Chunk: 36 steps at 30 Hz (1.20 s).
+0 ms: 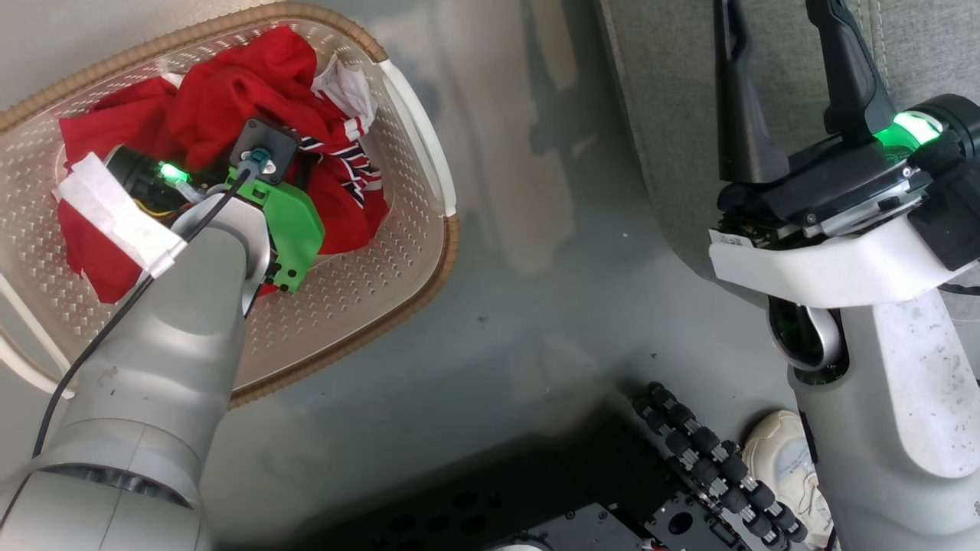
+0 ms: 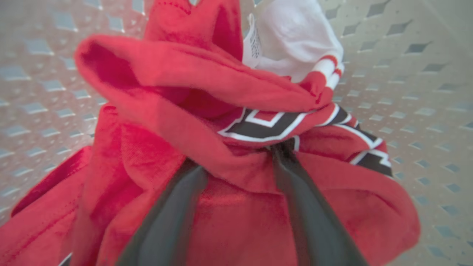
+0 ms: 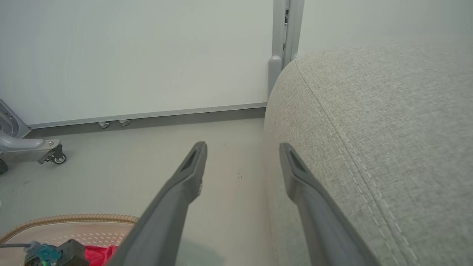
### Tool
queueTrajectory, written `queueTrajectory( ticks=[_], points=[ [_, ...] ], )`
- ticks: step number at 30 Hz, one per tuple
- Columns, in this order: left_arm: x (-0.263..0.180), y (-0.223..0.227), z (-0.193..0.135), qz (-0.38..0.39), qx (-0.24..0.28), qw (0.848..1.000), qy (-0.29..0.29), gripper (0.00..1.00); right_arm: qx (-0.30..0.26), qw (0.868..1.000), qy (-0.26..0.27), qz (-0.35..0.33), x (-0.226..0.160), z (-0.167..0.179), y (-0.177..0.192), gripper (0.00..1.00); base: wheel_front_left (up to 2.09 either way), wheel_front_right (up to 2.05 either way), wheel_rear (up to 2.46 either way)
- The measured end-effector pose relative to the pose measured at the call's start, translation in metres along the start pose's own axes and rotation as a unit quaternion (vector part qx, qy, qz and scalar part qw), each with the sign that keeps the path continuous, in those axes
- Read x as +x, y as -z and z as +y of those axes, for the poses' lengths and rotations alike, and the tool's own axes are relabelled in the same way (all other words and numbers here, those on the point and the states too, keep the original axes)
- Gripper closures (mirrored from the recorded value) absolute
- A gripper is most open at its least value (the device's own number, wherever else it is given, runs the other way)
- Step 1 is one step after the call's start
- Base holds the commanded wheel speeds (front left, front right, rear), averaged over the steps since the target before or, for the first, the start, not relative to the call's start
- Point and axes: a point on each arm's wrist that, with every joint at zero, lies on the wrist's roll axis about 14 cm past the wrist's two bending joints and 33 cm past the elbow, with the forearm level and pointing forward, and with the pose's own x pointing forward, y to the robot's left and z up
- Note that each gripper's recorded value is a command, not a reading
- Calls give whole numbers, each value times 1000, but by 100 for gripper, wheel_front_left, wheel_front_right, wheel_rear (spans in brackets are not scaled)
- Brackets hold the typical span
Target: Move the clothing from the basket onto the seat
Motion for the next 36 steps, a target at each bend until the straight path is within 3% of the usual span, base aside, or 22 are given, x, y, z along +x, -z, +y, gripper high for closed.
queueTrajectory(
  ticks=[10, 22, 36],
  points=[
    [-5, -20, -6, -27, 0, 1000, 5, 100, 1, 1000, -11, -6, 3, 8, -4, 0, 0, 0, 0],
    [-46, -66, -15, -95, -16, 995, -8, 100, -6, 999, -22, -36, -1, 21, -42, 0, 0, 0, 0],
    [-135, -144, -29, -237, -28, 970, -37, 100, -4, 998, -27, -58, -26, 37, -84, 0, 0, 0, 0]
  ],
)
